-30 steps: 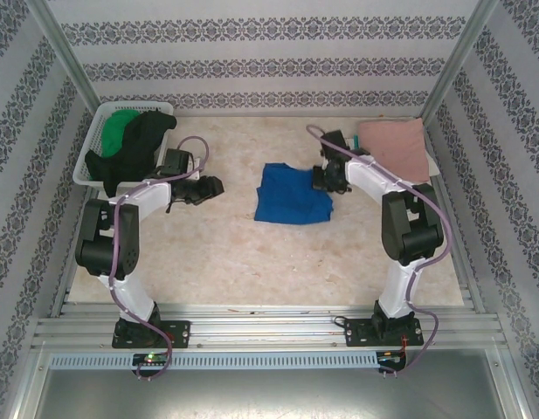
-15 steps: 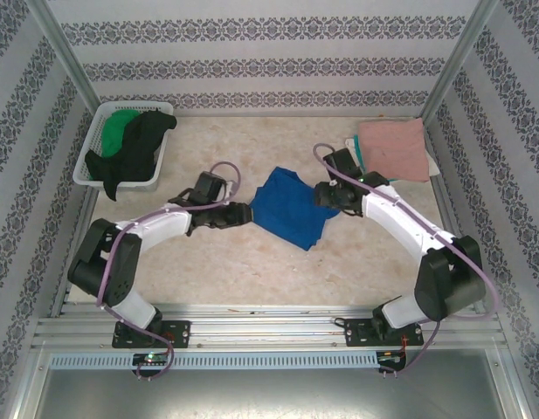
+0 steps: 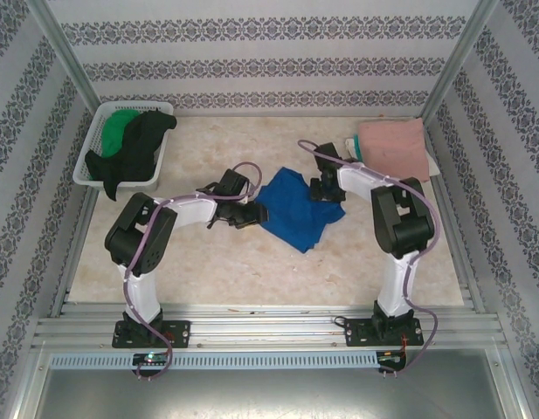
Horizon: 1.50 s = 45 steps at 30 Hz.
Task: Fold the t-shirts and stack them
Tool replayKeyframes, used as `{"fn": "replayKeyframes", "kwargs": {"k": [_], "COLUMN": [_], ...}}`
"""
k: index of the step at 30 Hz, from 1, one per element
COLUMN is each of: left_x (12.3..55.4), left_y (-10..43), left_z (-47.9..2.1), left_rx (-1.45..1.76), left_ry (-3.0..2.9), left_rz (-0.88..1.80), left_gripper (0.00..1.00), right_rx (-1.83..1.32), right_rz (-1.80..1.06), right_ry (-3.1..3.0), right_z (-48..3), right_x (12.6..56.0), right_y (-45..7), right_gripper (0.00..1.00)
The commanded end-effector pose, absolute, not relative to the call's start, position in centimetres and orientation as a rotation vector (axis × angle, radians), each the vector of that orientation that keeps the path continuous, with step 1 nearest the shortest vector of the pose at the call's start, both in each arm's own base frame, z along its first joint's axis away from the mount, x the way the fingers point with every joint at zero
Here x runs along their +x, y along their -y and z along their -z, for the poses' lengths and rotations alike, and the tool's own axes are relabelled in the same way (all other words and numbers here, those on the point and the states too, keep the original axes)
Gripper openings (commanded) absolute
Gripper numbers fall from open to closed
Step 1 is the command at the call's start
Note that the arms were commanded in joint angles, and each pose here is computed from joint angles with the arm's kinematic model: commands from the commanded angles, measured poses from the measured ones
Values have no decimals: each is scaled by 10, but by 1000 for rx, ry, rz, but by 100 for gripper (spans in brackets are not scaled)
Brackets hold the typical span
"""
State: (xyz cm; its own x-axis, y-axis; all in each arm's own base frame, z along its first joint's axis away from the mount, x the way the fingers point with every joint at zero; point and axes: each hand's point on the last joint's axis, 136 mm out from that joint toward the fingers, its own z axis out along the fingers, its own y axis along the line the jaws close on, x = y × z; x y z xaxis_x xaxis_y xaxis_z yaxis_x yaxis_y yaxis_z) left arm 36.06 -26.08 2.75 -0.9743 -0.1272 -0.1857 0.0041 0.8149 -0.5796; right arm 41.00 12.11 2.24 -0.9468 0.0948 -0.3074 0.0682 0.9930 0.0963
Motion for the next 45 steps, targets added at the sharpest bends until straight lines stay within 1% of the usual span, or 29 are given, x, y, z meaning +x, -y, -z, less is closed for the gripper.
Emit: {"fn": "replayKeyframes", "kwargs": {"k": [1, 6, 8, 9, 13, 19, 22, 26, 29, 33, 36, 38, 42, 45], "left_x": [420, 463, 473, 475, 474, 442, 428, 416, 413, 413, 413, 414, 413, 412], "left_y": [244, 250, 254, 255, 246, 231, 228, 230, 229, 229, 230, 230, 230, 227], "left_z": [-19, -32, -42, -48, -66, -70, -65, -60, -57, -57, -59, -59, -59, -60], "left_rx": [-50, 76, 125, 143, 155, 121, 94, 82, 70, 66, 69, 75, 84, 80], "left_ry": [-2682, -2634, -2621, -2617, -2597, -2598, -2602, -2621, -2619, -2616, -2606, -2601, -2595, -2592], "left_rz": [760, 752, 754, 759, 734, 741, 764, 813, 821, 827, 833, 833, 848, 864], "left_gripper": [46, 46, 46, 46, 48, 50, 50, 50, 50, 50, 50, 50, 50, 50], "right_rx": [176, 200, 235, 251, 305, 319, 363, 416, 404, 366, 337, 315, 285, 297], "right_rz": [-177, -182, -195, -202, -280, -598, -566, -385, -361, -411, -411, -390, -308, -250], "right_ry": [-2878, -2891, -2878, -2858, -2767, -2697, -2715, -2752, -2758, -2803, -2801, -2796, -2807, -2805], "right_z": [-21, -25, -30, -35, -54, -54, -40, -24, -18, -8, -12, -17, -24, -26], "right_x": [363, 305, 290, 286, 294, 315, 324, 323, 321, 319, 319, 320, 321, 321], "right_y": [-125, -133, -126, -120, -108, -143, -140, -125, -130, -151, -166, -172, -175, -167], "right_gripper": [45, 47, 51, 55, 61, 67, 67, 67, 67, 63, 55, 52, 46, 38]}}
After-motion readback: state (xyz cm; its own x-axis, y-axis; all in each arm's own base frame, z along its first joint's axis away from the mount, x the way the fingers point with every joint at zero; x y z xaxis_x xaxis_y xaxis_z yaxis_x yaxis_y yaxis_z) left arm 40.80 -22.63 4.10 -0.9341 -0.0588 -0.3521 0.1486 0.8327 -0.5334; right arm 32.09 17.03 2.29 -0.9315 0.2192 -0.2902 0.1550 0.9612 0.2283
